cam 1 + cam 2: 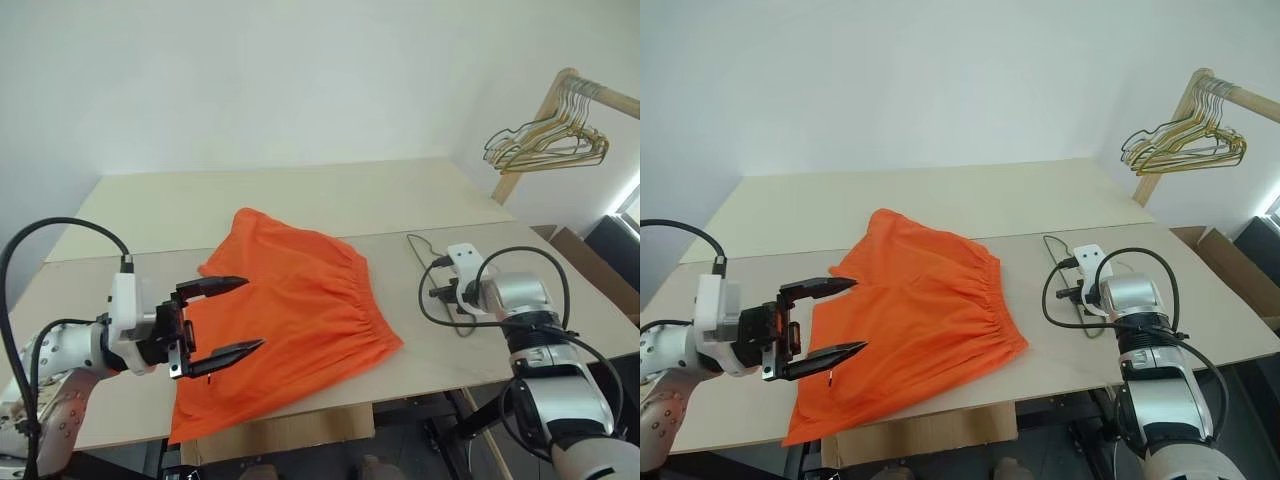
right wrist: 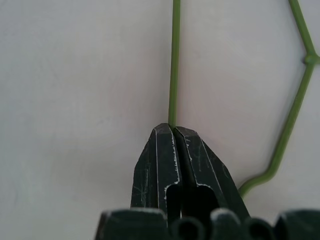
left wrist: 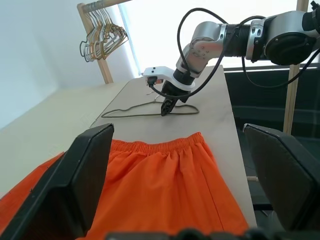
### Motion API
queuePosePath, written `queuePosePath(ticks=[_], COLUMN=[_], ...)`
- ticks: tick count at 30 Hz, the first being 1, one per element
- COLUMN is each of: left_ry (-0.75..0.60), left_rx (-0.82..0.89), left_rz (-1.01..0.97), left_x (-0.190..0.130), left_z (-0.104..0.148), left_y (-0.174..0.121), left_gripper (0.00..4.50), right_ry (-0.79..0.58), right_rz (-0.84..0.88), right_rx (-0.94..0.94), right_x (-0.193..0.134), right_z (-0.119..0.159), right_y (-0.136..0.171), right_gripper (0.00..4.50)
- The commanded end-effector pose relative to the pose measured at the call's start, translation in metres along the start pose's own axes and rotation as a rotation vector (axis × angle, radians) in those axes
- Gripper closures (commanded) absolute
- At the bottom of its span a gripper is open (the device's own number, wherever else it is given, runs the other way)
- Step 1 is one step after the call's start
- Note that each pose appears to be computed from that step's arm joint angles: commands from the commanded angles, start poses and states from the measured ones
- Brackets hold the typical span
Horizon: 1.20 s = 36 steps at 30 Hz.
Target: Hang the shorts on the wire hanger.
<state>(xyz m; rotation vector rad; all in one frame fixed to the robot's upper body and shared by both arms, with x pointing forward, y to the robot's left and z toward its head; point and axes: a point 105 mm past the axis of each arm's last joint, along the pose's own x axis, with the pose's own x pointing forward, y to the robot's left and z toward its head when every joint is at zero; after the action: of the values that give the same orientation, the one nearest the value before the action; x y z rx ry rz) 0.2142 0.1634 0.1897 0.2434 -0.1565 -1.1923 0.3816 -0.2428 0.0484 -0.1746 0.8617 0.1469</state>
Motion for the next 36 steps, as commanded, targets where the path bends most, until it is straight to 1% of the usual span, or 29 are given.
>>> queuePosePath(ticks=[1, 3, 5, 6, 7, 9, 11, 14, 16, 18, 22, 25, 30, 36], left_ry=[-0.026, -0.047, -0.13, -0.171, -0.194, -0.307, -0.37, -0.403, -0.419, -0.44, -0.459, -0.451, -0.486, -0.511], left_rx=[0.028, -0.009, -0.152, -0.223, -0.27, -0.396, -0.483, -0.59, -0.651, -0.673, -0.654, -0.645, -0.612, -0.568], left_rz=[0.081, 0.156, 0.257, 0.297, 0.319, 0.342, 0.329, 0.329, 0.344, 0.336, 0.318, 0.353, 0.388, 0.444], left_x=[0.004, 0.008, 0.017, 0.021, 0.024, 0.031, 0.036, 0.045, 0.048, 0.05, 0.053, 0.055, 0.06, 0.063], left_z=[0.004, 0.004, 0.006, 0.007, 0.008, 0.013, 0.016, 0.015, 0.015, 0.017, 0.024, 0.022, 0.027, 0.031], left_y=[0.016, 0.03, 0.046, 0.053, 0.057, 0.062, 0.063, 0.071, 0.079, 0.081, 0.079, 0.082, 0.086, 0.093], left_gripper=[0.0, 0.0, 0.0, 0.0, 0.0, 0.0, 0.0, 0.0, 0.0, 0.0, 0.0, 0.0, 0.0, 0.0], right_ry=[-0.051, -0.172, -0.335, -0.407, -0.452, -0.632, -0.787, -1.011, -1.107, -1.182, -1.257, -1.302, -1.326, -1.327], right_rz=[-0.034, -0.059, -0.077, -0.073, -0.069, 0.012, 0.033, 0.043, 0.07, 0.113, 0.168, 0.201, 0.256, 0.291], right_rx=[0.02, 0.02, -0.001, -0.024, -0.039, -0.218, -0.346, -0.414, -0.479, -0.541, -0.608, -0.667, -0.73, -0.766], right_x=[0.0, -0.011, -0.028, -0.037, -0.043, -0.065, -0.084, -0.11, -0.12, -0.128, -0.134, -0.137, -0.139, -0.138], right_z=[0.006, 0.032, 0.064, 0.077, 0.084, 0.103, 0.113, 0.125, 0.126, 0.122, 0.114, 0.107, 0.097, 0.089], right_y=[0.0, -0.001, 0.004, 0.009, 0.012, 0.044, 0.071, 0.103, 0.125, 0.144, 0.167, 0.181, 0.198, 0.207], right_gripper=[4.48, 4.48, 4.48, 4.48, 4.48, 4.48, 4.48, 4.48, 4.48, 4.48, 4.48, 4.48, 4.48, 4.48])
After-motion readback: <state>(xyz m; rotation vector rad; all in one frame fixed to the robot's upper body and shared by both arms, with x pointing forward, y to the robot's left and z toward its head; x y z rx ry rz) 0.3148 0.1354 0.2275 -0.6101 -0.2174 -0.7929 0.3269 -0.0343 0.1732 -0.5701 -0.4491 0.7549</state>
